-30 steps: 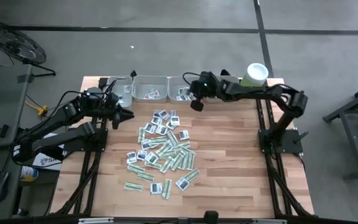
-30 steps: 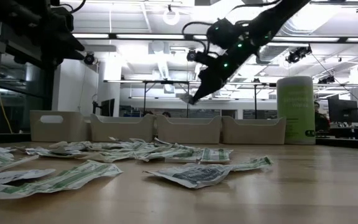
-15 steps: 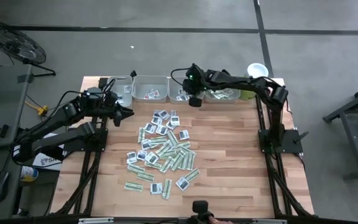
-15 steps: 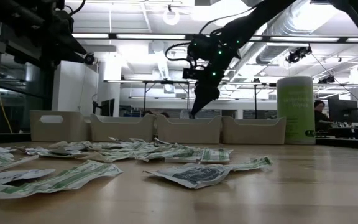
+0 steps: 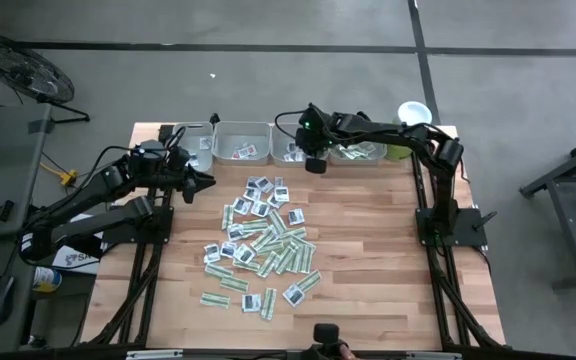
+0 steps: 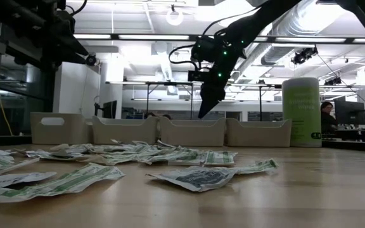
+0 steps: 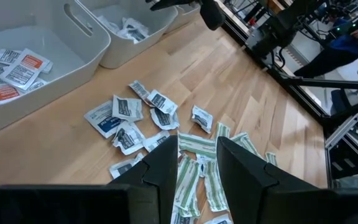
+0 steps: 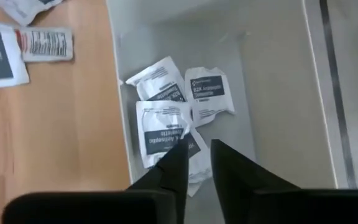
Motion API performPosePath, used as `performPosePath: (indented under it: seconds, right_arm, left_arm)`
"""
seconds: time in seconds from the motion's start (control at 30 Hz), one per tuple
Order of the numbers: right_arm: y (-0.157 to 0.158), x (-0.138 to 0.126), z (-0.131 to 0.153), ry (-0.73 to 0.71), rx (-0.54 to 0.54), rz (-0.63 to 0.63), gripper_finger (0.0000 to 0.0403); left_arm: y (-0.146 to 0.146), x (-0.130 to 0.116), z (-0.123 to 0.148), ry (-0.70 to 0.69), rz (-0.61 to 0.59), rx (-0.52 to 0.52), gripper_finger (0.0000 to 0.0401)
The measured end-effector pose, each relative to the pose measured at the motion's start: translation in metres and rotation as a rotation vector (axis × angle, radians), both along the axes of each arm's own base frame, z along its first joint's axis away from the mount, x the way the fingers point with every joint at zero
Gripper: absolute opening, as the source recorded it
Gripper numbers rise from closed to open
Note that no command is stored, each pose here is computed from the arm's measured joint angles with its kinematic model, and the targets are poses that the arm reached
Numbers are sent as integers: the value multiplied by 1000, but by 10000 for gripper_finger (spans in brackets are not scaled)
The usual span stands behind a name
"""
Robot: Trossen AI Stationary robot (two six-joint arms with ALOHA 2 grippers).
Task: Pick & Place First Aid Supplies
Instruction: Put the gray towelette pack into the middle right gray bin, then put the green bandage into the right gray bin
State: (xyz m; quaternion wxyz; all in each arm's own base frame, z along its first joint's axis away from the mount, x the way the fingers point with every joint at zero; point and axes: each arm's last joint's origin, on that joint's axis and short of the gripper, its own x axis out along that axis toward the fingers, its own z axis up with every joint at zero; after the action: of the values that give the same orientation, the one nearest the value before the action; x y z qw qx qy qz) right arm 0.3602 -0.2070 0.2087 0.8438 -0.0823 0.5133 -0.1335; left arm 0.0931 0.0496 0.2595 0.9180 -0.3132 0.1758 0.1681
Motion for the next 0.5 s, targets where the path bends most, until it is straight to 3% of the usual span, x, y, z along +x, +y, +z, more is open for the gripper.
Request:
performPosePath:
  seconds: [0.13, 0.33, 0.5]
  right_arm:
    - [0, 0, 0, -18, 30, -51, 90]
    - [7, -9, 13, -59, 163, -168, 117]
    - [19, -22, 28, -83, 372, -269, 123]
  left_arm:
    - [0, 0, 0, 0, 0, 0, 112]
    - [0, 0, 0, 2, 0, -2, 112]
    - [0, 0, 0, 3, -3, 2, 112]
